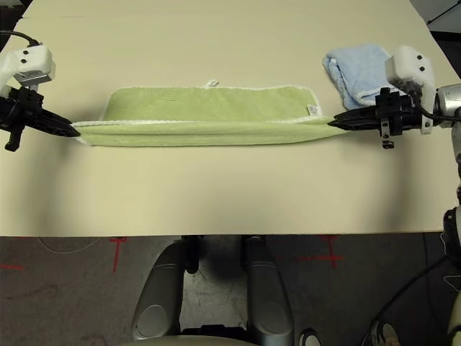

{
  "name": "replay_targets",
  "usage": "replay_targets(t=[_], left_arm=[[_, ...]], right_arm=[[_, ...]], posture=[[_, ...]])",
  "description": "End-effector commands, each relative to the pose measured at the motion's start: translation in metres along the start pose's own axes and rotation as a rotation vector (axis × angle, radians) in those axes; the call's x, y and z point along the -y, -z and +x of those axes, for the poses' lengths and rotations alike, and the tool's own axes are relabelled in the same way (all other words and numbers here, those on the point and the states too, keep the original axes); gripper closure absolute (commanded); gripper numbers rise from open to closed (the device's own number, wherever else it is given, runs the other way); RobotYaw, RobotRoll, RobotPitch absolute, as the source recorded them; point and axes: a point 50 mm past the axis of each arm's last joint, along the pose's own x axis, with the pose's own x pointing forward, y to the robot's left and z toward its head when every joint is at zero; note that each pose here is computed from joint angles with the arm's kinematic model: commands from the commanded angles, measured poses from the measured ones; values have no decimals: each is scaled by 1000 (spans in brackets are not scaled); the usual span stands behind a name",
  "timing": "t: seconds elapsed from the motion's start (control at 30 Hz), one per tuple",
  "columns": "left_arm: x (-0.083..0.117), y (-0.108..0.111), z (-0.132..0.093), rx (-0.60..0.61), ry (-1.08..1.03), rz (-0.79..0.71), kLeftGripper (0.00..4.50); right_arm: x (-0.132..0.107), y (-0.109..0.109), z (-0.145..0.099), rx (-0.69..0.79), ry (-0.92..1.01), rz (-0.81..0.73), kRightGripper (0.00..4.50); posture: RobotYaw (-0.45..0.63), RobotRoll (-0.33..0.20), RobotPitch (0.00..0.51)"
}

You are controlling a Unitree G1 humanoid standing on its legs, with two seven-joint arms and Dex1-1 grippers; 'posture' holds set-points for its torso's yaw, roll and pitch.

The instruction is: Fold the towel and set it aside.

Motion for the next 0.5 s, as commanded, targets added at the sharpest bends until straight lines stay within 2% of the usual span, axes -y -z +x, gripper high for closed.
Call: replay_targets(t=[0.03,0.23,0.5], left_arm=[[-5,11,-10,-37,-56,-44,4475],[-16,-1,-5,-2,-138,-6,4475],[-29,-26,8,45,-251,39,4475]], right_arm=[[0,11,-11,-17,86,63,4500],[9,7,-2,-3,203,51,4500],[13,7,13,-44,259,35,4500]], posture=[[32,0,360],[34,0,361],[33,0,364]])
